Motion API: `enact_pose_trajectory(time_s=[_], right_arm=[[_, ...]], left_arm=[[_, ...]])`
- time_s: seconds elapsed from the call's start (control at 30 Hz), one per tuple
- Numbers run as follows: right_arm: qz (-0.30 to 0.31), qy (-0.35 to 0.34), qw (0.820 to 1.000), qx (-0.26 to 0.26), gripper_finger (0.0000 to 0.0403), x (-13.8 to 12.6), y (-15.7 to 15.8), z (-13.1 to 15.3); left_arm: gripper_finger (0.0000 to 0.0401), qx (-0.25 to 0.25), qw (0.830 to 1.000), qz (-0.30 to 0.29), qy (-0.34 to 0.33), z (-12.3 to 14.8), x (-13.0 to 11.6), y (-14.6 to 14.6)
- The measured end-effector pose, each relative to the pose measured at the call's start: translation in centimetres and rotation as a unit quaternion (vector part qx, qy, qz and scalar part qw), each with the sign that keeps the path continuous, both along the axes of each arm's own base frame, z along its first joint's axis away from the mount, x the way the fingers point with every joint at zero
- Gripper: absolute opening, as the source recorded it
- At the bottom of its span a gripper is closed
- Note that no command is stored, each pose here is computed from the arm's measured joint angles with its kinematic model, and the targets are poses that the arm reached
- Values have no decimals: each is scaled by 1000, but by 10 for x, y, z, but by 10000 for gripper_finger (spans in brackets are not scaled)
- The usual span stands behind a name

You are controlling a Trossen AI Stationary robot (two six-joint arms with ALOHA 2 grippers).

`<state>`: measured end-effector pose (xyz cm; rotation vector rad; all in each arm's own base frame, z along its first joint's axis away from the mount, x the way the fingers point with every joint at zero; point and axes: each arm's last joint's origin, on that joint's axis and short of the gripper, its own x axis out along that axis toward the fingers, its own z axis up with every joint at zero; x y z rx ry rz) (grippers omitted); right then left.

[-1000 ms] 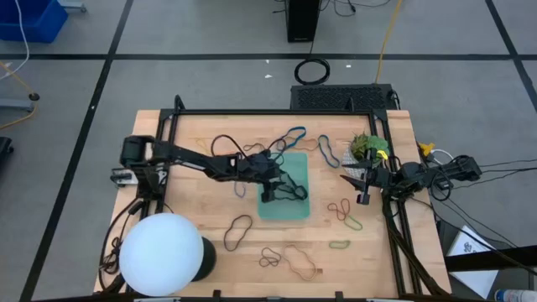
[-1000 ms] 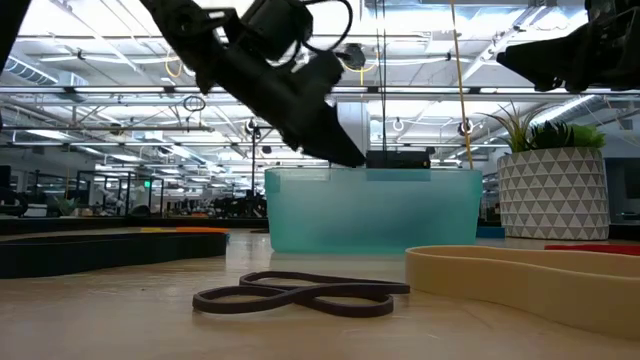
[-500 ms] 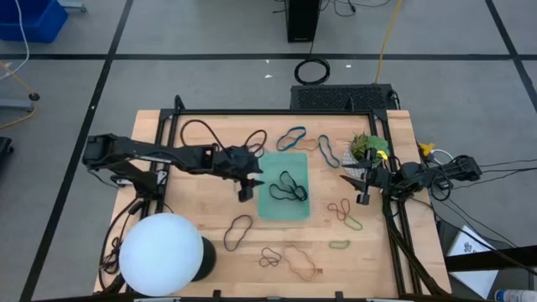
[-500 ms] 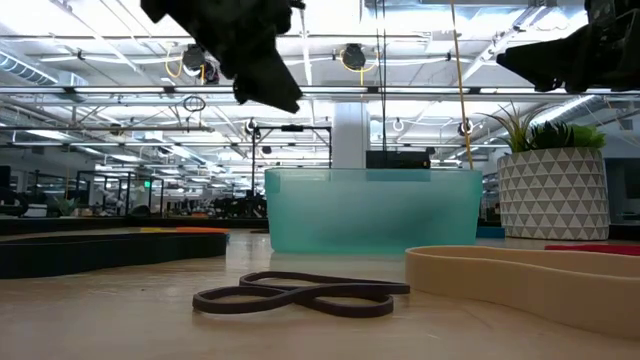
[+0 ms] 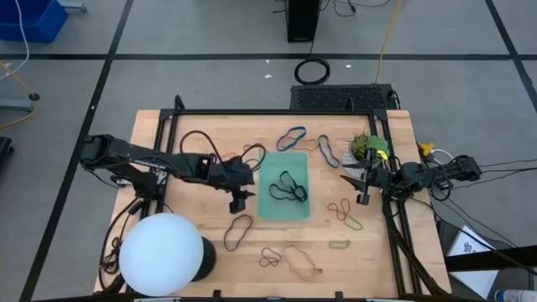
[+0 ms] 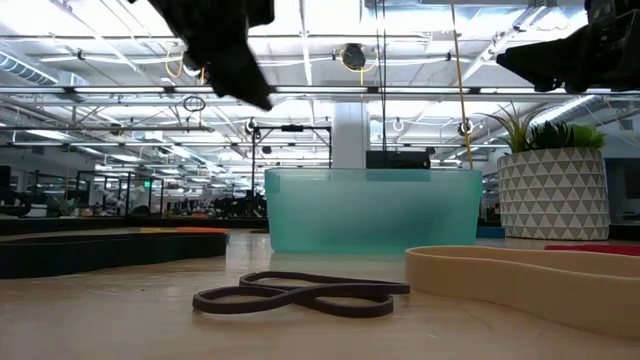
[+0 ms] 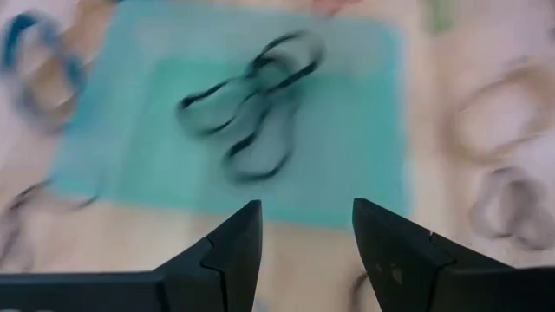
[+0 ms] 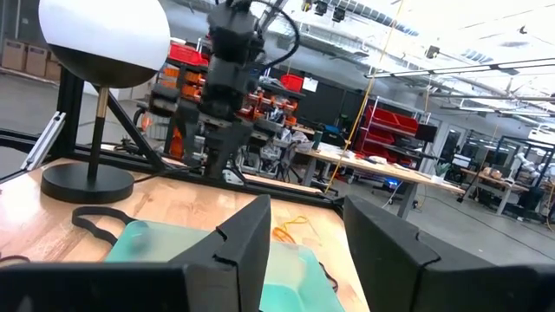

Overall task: Pick and place rubber bands into bin
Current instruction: Put the blue rubber band into the green bin

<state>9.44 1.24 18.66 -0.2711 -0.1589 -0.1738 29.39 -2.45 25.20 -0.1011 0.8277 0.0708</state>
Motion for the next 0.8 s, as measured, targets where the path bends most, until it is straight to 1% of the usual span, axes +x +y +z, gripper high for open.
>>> enact_pose_trajectory(time_s=[0.07,0.2,0.3,0.5,0.57,0.67,0.8], right_arm=[[0,0,1000,0,141,0,0,0],[0,0,1000,0,141,0,0,0],[0,0,1000,0,141,0,0,0],[0,0,1000,0,141,0,0,0],[0,0,1000,2,141,0,0,0],[0,3,1000,1,141,0,0,0],[0,4,1000,0,141,1,0,-1]], left_arm=[[189,18,999,31,26,-4,-4,2],[189,1,992,104,77,-10,-13,11],[189,-6,981,160,111,-16,-18,18],[189,-39,957,238,162,-32,-18,30],[189,-46,951,257,168,-38,-14,33],[189,-46,938,277,204,-53,-11,37],[189,-79,924,294,232,-72,-3,42]])
